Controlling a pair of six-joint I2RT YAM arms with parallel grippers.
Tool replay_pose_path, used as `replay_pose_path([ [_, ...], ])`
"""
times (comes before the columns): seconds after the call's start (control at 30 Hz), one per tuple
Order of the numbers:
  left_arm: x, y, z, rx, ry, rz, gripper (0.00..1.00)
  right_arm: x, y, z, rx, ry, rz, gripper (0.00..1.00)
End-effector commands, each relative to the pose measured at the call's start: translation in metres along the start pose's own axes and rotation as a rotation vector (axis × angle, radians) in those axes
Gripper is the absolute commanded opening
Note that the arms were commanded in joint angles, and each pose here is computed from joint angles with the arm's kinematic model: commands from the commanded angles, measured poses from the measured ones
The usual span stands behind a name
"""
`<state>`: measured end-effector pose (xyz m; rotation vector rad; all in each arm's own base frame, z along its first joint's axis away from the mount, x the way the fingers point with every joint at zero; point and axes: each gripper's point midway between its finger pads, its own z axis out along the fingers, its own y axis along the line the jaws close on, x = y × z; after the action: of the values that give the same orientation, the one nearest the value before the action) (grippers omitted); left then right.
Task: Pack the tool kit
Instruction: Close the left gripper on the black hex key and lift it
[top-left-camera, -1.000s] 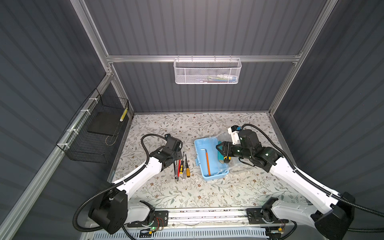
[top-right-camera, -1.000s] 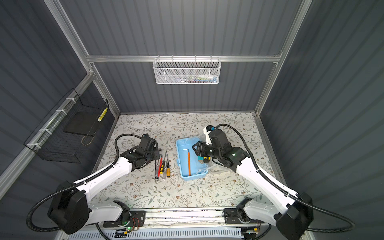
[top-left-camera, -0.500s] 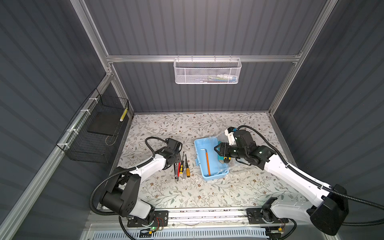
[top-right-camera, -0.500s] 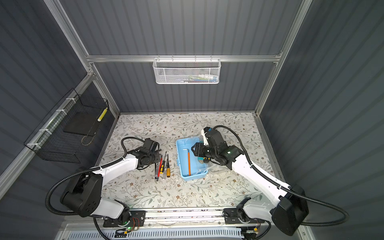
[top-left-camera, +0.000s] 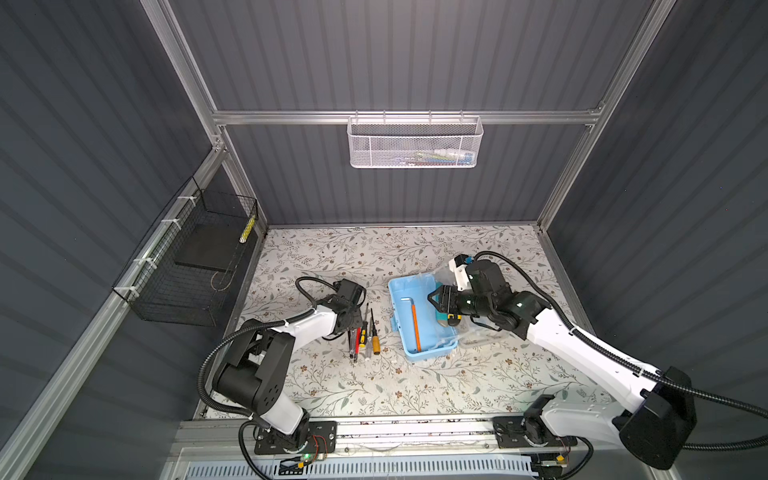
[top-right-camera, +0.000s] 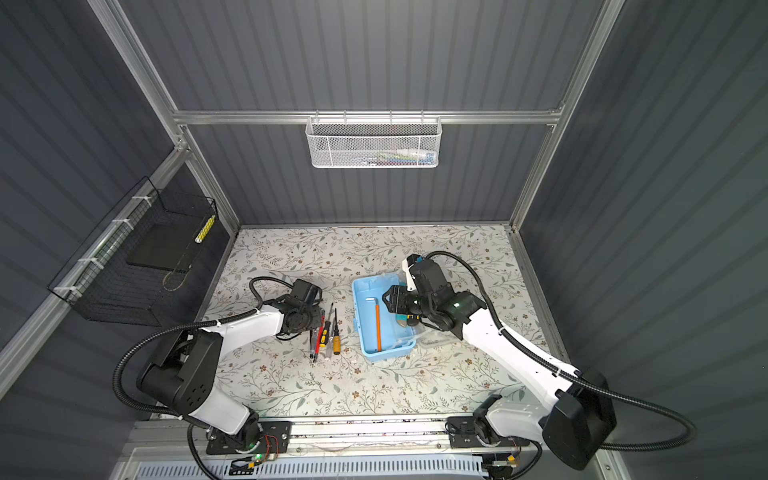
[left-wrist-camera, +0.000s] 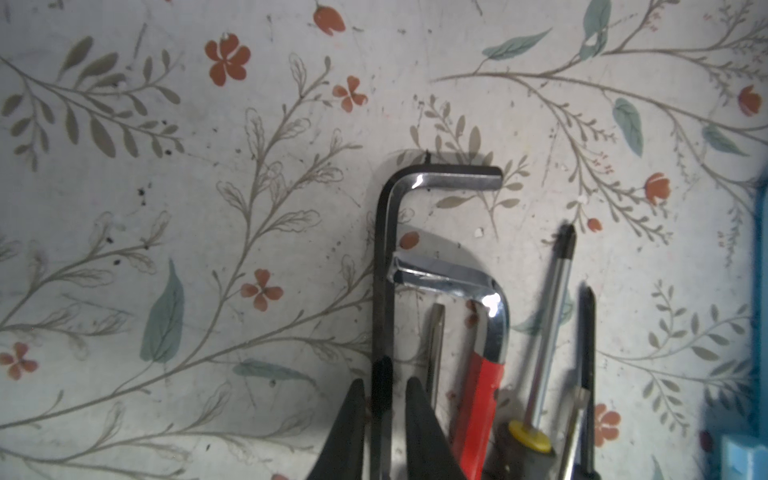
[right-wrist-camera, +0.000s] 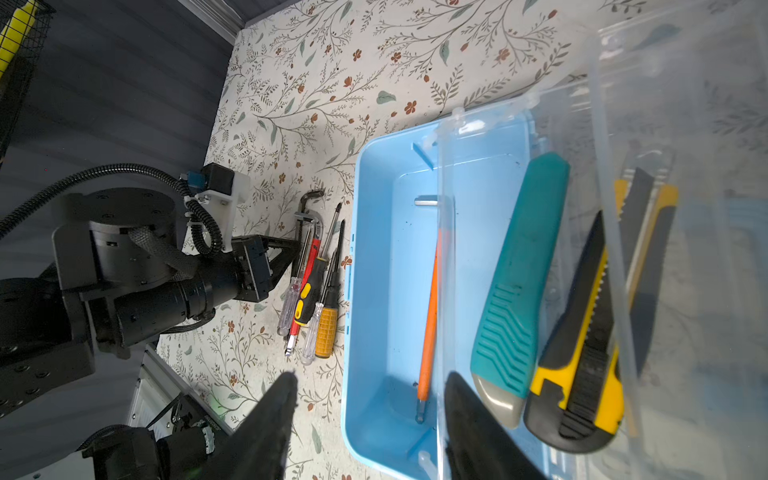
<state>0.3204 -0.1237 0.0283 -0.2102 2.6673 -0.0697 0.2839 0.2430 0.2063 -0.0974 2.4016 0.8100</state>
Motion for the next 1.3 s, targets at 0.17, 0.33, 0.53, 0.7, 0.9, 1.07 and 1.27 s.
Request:
replay_pose_path([
  [0.17,0.000,0.000,0.006,-0.003,0.014,-0.010,0.17,0.006,-0.005,0.007,0.017,0.015,-0.001,0.58],
  [0.33,0.001,0.002,0.009,-0.012,0.025,-0.009,0.13,0.006,-0.006,0.008,0.022,0.016,-0.003,0.58],
  [0.53,0.004,0.005,0.014,-0.036,0.041,-0.016,0.09,0.007,-0.009,0.011,0.031,0.024,-0.004,0.58],
  [0.7,0.002,0.008,0.014,-0.057,0.044,-0.008,0.00,0.006,-0.010,0.013,0.034,0.025,-0.002,0.58],
  [0.9,-0.015,0.025,-0.010,-0.153,-0.009,0.009,0.00,0.006,-0.011,0.014,0.035,0.023,0.002,0.58],
  [1.07,-0.031,0.034,-0.031,-0.212,-0.051,0.027,0.00,0.005,-0.011,0.013,0.034,0.020,0.005,0.58],
  [1.27,-0.052,0.021,-0.066,-0.133,-0.112,0.009,0.00,0.002,-0.011,0.008,0.030,0.005,0.011,0.58],
])
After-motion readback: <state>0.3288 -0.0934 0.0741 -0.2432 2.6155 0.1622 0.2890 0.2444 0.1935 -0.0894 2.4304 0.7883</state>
